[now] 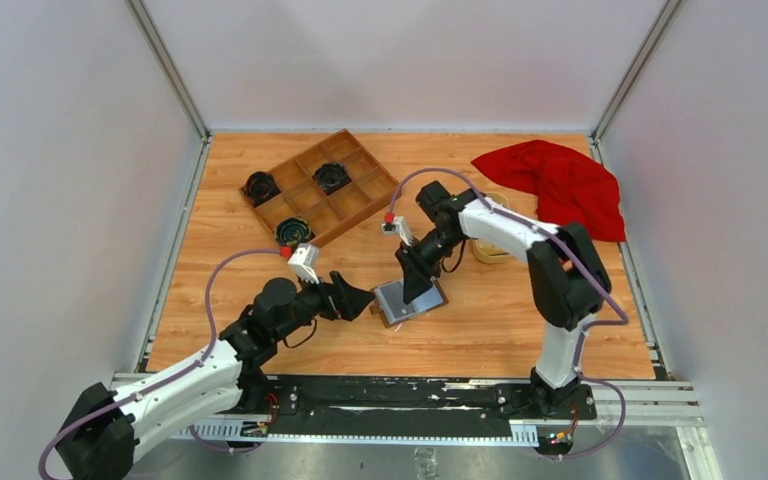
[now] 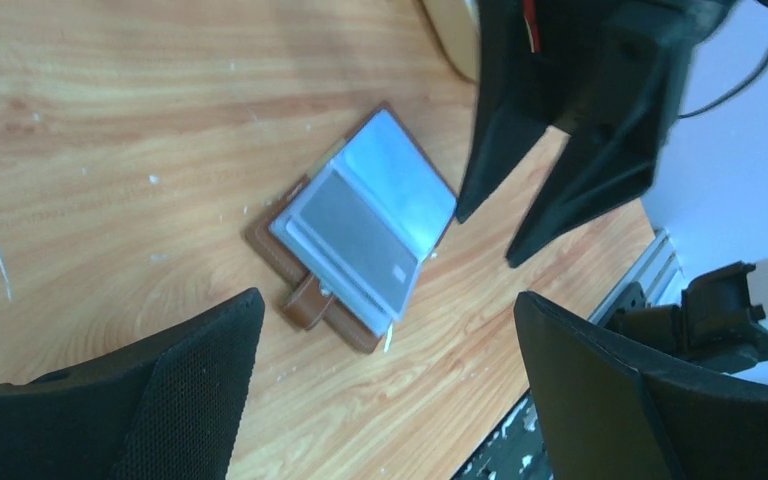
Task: Put the credit cards into the card holder
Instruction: Turn over the card slot in the card holder, then pick up the credit card from the storage box.
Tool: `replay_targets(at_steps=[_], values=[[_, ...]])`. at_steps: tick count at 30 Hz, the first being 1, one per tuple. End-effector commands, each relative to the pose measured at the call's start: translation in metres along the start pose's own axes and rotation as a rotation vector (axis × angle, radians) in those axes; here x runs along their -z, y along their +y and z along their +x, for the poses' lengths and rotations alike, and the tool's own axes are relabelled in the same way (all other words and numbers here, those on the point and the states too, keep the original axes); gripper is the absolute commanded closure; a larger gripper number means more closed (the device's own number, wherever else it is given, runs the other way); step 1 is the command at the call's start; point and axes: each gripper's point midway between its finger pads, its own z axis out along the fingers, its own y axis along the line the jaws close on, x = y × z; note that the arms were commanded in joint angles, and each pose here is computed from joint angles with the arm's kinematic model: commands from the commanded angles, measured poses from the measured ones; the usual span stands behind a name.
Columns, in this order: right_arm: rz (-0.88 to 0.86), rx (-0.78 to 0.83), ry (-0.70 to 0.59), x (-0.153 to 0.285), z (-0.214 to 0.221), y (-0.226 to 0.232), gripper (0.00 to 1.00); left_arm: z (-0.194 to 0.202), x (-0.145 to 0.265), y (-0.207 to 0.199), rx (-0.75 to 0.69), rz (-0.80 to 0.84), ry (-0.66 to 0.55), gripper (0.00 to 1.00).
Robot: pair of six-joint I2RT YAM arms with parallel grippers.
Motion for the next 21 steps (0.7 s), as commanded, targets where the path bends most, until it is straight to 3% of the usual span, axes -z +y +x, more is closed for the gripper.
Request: replay_targets(at_steps=[1,7,10,12,17,21], values=[[0.222,0.263,-0.048,0.058,-0.016,0.009,0.53,-0.034,-0.004,-0.024,-0.049,0.092,-0.032,0.00],[0.538,0.283,-0.297,0.169,-0.039,-0.015,0.50,-0.084,-0.015,-0.049,-0.065,0.235,0.045,0.00],[0.676,0.345,-0.380,0.217,-0.043,-0.032,0.32,-0.113,-0.020,-0.049,-0.103,0.217,0.085,0.00],[0.711,0.473,-0.318,0.223,-0.037,-0.049,0.26,-0.129,-0.022,-0.031,-0.206,0.071,0.122,0.00],[0.799,0.816,-0.008,0.228,-0.015,-0.101,0.24,-0.168,0.003,0.014,-0.529,-0.266,0.178,0.00],[0.795,0.940,0.101,0.248,-0.024,-0.123,0.23,-0.159,0.016,0.026,-0.594,-0.282,0.108,0.00]])
